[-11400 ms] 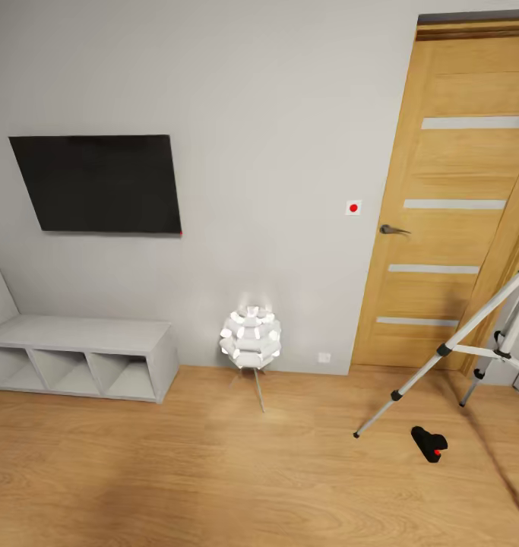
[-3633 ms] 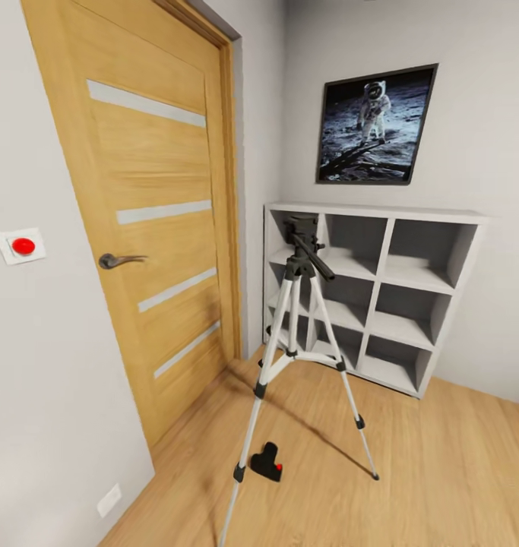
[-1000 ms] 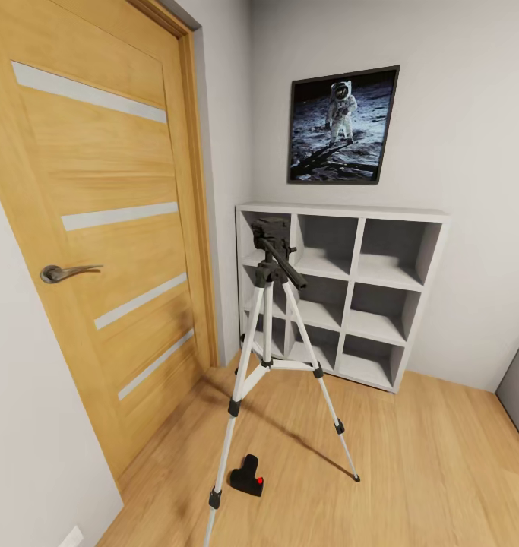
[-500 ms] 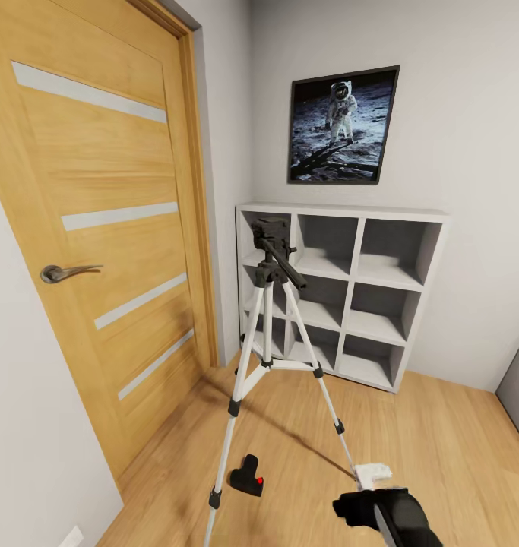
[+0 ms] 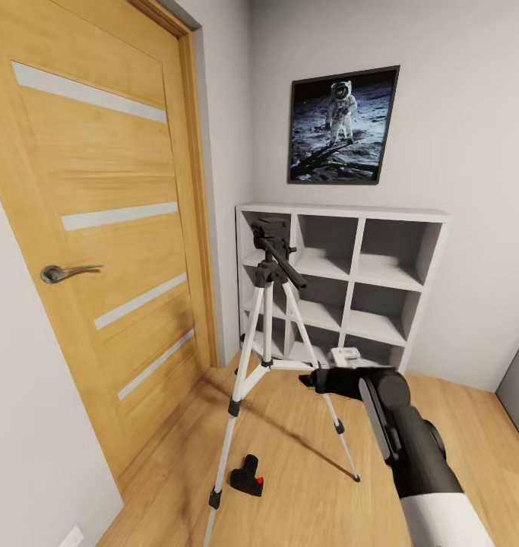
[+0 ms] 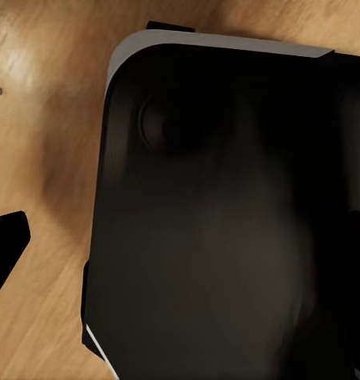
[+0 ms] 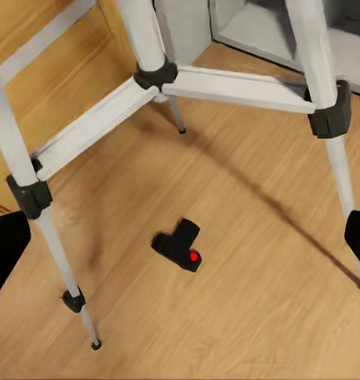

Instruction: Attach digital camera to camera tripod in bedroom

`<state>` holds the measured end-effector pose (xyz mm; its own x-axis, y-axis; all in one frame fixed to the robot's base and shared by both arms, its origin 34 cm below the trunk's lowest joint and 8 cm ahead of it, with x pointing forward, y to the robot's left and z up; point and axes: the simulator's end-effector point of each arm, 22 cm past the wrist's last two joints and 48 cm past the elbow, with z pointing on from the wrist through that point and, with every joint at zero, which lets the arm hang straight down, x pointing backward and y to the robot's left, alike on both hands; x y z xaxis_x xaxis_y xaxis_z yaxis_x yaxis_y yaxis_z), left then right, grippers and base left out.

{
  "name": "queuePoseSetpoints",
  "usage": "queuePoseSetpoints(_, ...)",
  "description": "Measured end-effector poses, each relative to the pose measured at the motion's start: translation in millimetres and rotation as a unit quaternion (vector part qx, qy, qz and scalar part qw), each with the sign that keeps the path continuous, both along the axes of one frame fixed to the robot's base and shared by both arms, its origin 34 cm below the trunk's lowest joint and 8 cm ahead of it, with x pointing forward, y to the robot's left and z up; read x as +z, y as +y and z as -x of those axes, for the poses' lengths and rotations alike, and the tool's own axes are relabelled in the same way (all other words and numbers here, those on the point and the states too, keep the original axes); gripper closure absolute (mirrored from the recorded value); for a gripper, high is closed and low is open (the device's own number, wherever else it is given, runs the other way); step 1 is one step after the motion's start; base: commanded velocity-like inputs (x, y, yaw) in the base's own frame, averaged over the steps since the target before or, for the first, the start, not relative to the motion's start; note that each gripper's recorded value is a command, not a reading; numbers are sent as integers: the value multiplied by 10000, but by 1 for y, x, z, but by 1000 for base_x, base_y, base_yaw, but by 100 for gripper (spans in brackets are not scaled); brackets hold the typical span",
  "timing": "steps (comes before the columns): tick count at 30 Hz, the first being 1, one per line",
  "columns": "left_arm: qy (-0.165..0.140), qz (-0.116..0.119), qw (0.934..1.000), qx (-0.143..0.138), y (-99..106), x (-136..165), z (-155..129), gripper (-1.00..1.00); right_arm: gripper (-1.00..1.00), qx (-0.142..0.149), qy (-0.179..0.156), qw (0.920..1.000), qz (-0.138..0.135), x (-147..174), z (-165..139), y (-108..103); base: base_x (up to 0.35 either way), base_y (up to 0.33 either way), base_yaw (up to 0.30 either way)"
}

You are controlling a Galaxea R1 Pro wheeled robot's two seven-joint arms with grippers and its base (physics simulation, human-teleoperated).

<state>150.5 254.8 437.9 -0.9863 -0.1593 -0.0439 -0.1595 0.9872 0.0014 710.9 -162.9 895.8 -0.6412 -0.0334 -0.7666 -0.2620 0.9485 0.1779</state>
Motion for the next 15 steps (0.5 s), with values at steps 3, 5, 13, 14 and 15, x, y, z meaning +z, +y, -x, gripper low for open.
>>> queuePoseSetpoints(3, 0, -1, 10000, 0, 0, 0, 0, -100, -100, 18, -215, 9998, -31, 20, -3, 4, 0, 0, 0)
queuePoseSetpoints(5, 1, -1, 10000, 0, 0, 0, 0, -100, -100, 25, -296, 9996, -36, 28, -4, 5, 0, 0, 0)
queuePoseSetpoints(13, 1, -2, 10000, 0, 0, 0, 0, -100, -100, 41, -366, 9993, -38, 33, -5, 7, 0, 0, 0)
queuePoseSetpoints(14, 1, -2, 10000, 0, 0, 0, 0, -100, -100, 45, -358, 9993, -40, 33, -5, 7, 0, 0, 0)
queuePoseSetpoints(15, 1, -2, 10000, 0, 0, 0, 0, -100, -100, 49, -355, 9993, -43, 33, -5, 7, 0, 0, 0)
